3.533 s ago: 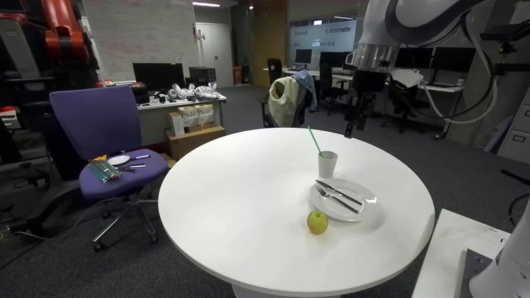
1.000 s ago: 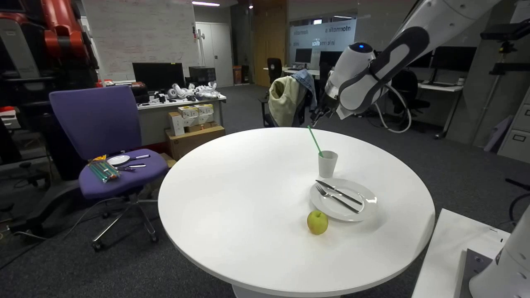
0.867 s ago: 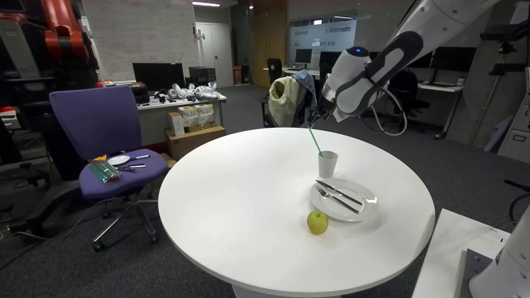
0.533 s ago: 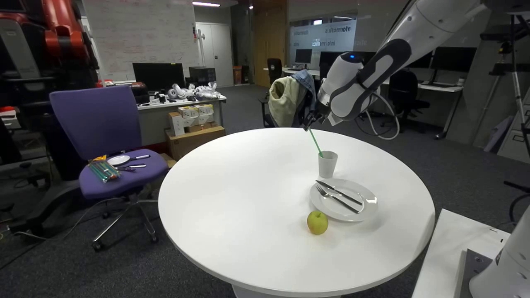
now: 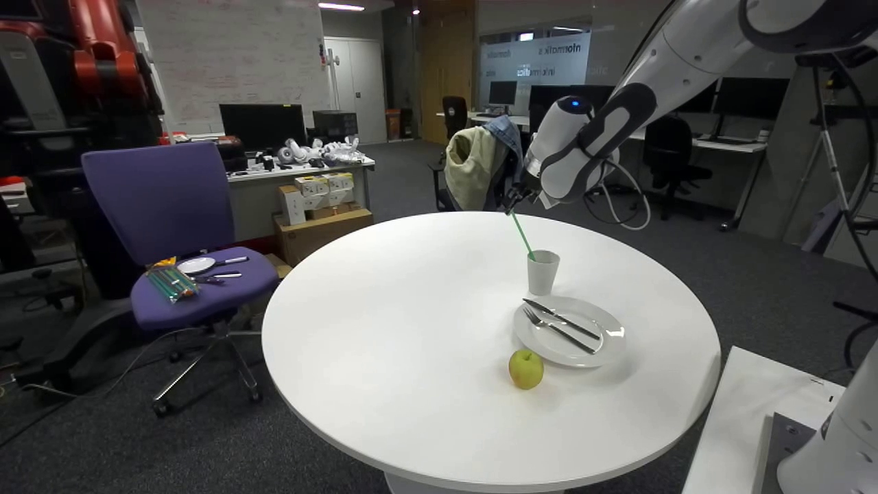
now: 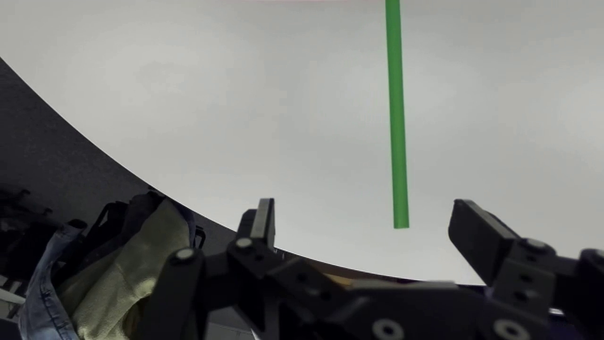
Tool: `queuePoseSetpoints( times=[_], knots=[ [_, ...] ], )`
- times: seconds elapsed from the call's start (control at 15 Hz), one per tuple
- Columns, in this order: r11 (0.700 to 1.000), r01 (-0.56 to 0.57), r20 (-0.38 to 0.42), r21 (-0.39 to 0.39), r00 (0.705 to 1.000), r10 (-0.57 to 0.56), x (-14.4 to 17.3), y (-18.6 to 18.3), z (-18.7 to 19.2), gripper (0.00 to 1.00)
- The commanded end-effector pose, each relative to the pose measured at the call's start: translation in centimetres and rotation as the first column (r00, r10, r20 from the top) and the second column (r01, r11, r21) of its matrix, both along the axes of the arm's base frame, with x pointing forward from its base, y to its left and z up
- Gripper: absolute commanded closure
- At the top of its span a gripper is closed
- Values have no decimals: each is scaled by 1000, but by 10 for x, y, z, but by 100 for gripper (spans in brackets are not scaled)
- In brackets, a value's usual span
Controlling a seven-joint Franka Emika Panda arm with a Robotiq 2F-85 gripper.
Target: Remove the straw from the cup
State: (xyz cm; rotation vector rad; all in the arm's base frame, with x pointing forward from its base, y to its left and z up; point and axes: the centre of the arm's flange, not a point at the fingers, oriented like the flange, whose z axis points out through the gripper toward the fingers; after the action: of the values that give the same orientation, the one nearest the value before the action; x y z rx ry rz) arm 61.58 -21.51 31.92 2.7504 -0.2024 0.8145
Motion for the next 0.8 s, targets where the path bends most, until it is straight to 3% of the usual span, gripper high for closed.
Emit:
queuePoseSetpoints(
  times=[0.0, 0.4, 0.47, 0.6, 0.73],
  knots=[
    [1000, 10, 16, -18, 1000, -9, 15, -2, -5, 0],
    [1000, 21, -6, 18, 1000, -21, 19, 11, -19, 0],
    [999, 26, -9, 23, 1000, -25, 20, 13, -20, 25],
    [999, 30, -12, 27, 999, -30, 21, 16, -23, 32],
    [999, 40, -13, 29, 999, -39, 22, 16, -23, 47]
  ],
)
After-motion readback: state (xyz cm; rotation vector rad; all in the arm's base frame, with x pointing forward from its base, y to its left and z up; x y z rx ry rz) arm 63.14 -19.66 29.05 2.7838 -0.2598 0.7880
